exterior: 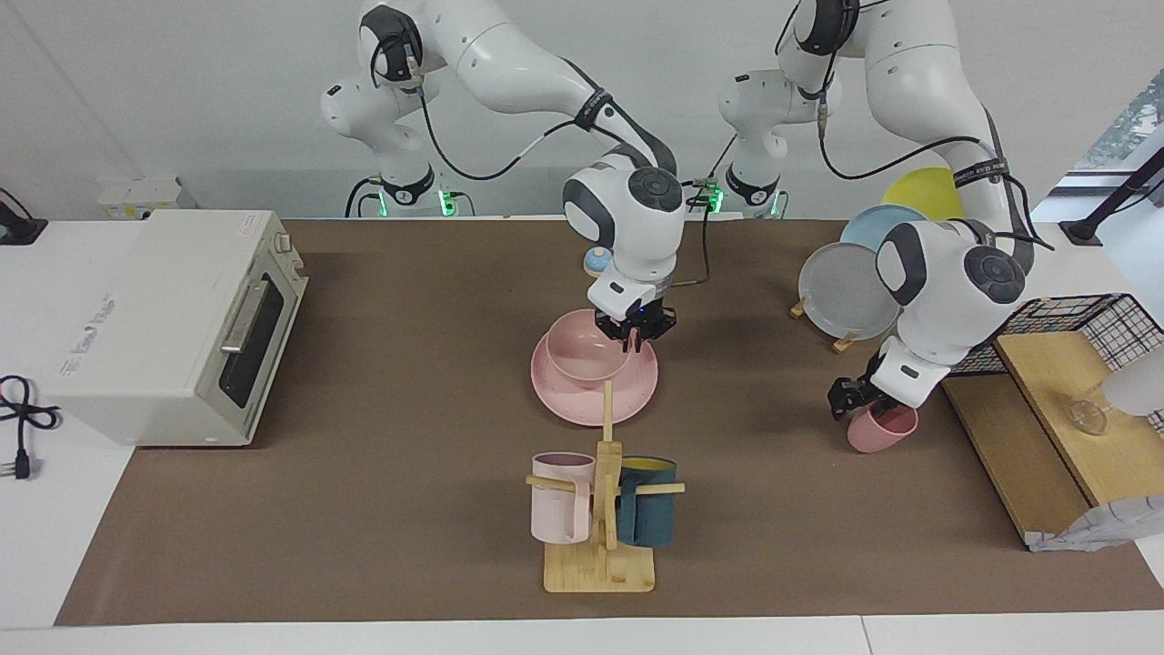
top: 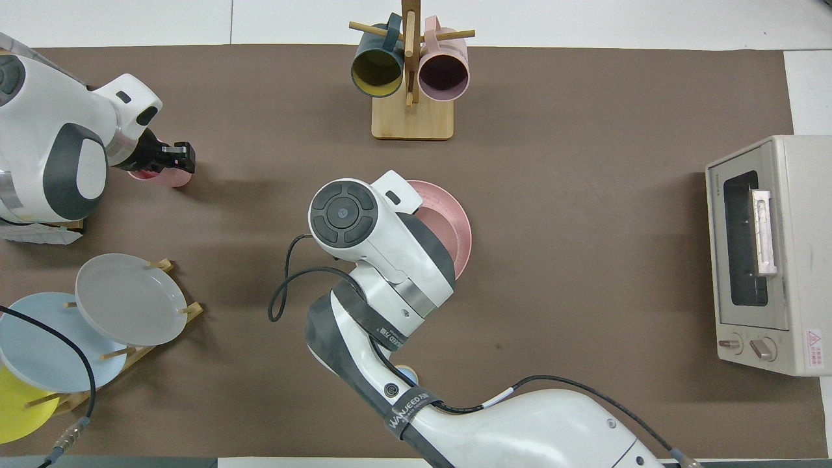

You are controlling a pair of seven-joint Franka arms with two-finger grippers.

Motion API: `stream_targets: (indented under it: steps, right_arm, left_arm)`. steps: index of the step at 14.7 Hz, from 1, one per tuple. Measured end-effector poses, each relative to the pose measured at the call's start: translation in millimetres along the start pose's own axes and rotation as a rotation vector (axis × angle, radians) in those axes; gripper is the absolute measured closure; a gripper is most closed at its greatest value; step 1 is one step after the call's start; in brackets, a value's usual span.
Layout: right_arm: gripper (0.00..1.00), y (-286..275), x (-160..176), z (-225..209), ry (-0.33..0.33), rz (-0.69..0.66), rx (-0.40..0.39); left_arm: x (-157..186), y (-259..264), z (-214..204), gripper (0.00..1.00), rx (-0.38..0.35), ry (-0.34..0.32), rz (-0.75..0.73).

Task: Organize tableware
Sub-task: 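Lower the bowl onto the plate while the left gripper lifts the cup, then carry the cup toward the bowl while the right gripper withdraws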

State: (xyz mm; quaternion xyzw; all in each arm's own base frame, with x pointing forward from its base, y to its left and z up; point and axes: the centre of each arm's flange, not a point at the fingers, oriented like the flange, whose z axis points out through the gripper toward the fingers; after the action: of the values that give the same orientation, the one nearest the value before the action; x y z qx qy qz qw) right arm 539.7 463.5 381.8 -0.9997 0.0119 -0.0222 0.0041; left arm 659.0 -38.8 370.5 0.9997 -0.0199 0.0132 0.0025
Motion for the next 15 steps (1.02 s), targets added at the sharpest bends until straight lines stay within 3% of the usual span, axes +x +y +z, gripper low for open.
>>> stream_targets:
  steps: [2, 3, 6, 7, 9, 12, 15]
  right_arm:
    - [0.46, 18.1, 12.6, -20.6, 0.001, -0.013, -0.008]
    - [0.42, 37.3, 22.2, -35.4, -0.009, -0.020, -0.018]
    - [0.13, 114.5, 51.2, -84.4, -0.041, -0.025, -0.042]
    - [0.13, 140.9, 57.5, -102.5, -0.050, -0.023, -0.046]
    - [0.01, 193.9, 64.5, -139.0, -0.062, -0.034, -0.062]
    - [0.00, 279.8, 67.1, -187.0, -0.089, -0.083, -0.081]
    - [0.00, 351.8, 68.1, -210.5, -0.110, -0.116, -0.083]
  left_arm:
    - [1.4, -0.6, -2.4, 0.96, 0.004, 0.008, 0.002]
    - [2.8, -0.7, -5.2, 0.96, 0.004, 0.014, 0.002]
    - [7.5, -0.8, -19.4, 0.96, 0.004, 0.018, 0.001]
    - [9.3, 0.0, -29.8, 0.96, 0.005, 0.006, 0.002]
    - [11.9, 6.3, -63.1, 0.96, 0.003, -0.034, -0.002]
    - [8.0, 50.6, -120.1, 0.96, -0.004, -0.080, -0.057]
    - [-8.4, 139.5, -161.0, 0.96, -0.010, -0.089, -0.137]
